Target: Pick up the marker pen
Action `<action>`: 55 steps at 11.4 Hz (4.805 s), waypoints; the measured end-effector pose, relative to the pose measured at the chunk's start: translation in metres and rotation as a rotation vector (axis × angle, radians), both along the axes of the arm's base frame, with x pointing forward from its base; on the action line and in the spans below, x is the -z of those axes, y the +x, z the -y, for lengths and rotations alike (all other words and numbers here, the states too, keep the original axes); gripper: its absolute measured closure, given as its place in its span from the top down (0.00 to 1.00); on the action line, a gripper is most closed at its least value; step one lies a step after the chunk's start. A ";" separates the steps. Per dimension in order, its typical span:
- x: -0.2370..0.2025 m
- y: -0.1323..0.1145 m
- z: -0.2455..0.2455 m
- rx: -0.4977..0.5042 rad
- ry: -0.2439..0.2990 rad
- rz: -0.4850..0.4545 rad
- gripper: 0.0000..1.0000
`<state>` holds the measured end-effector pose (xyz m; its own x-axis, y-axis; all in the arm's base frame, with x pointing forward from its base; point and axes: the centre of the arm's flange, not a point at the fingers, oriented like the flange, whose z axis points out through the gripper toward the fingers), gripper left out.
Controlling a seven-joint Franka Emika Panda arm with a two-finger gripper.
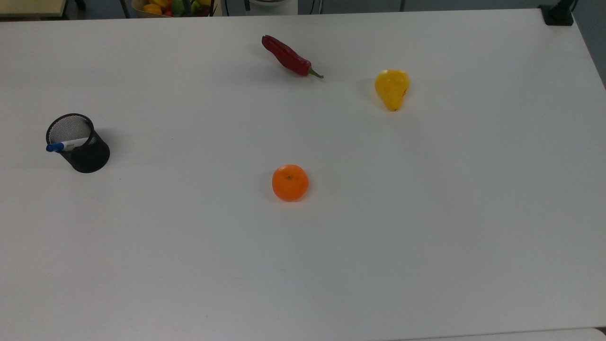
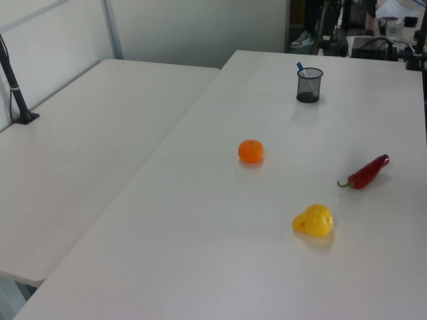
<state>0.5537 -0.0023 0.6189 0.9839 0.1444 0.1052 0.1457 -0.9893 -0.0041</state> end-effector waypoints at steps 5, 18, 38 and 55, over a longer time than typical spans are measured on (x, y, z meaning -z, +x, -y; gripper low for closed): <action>0.000 0.000 0.000 0.001 0.000 0.000 1.00; 0.001 0.000 0.000 0.001 0.000 0.000 1.00; 0.046 0.060 0.175 0.291 -0.093 0.349 1.00; 0.190 0.089 0.258 0.375 -0.214 0.455 0.57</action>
<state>0.6426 -0.2603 0.4286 0.8355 -0.1378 0.5320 -0.2708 -0.9456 0.1803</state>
